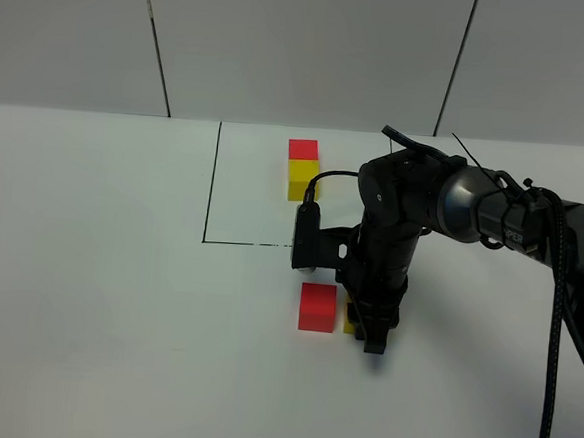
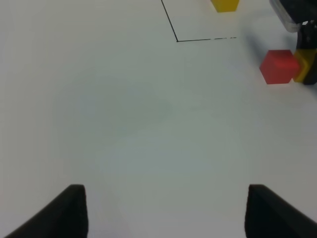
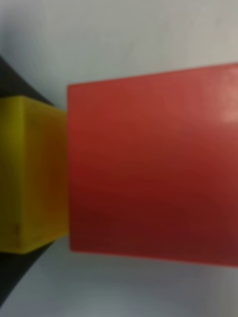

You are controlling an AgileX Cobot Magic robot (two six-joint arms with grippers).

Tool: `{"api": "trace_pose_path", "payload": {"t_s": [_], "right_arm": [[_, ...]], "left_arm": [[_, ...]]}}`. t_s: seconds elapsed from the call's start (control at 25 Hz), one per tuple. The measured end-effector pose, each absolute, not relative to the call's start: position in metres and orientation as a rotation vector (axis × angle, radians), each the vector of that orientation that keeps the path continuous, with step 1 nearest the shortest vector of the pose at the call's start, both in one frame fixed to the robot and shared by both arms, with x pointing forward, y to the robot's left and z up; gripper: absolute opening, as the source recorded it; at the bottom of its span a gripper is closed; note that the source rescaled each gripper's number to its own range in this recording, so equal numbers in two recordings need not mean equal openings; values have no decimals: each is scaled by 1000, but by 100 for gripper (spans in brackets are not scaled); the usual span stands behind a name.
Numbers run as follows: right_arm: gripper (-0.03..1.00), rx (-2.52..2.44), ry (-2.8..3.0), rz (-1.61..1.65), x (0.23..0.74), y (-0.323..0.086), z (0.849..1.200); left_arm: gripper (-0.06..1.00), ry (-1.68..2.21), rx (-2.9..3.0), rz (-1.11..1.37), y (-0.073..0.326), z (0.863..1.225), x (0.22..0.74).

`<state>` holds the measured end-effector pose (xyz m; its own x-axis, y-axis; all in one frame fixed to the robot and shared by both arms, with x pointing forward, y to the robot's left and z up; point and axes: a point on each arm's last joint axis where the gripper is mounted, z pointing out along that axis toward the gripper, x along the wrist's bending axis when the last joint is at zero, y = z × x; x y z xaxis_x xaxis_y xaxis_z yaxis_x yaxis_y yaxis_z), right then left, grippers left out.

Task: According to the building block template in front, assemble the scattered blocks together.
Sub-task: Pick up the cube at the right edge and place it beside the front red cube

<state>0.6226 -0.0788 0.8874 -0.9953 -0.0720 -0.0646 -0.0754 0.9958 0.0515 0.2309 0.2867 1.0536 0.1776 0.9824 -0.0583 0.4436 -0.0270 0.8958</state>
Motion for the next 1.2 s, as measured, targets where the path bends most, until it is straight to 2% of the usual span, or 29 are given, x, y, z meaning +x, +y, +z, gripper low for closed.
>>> {"api": "trace_pose_path", "payload": {"t_s": [1.2], "right_arm": [[1, -194, 3056, 94, 616, -60, 885]], "left_arm": [[43, 1392, 1607, 801, 287, 1054, 231]]}}
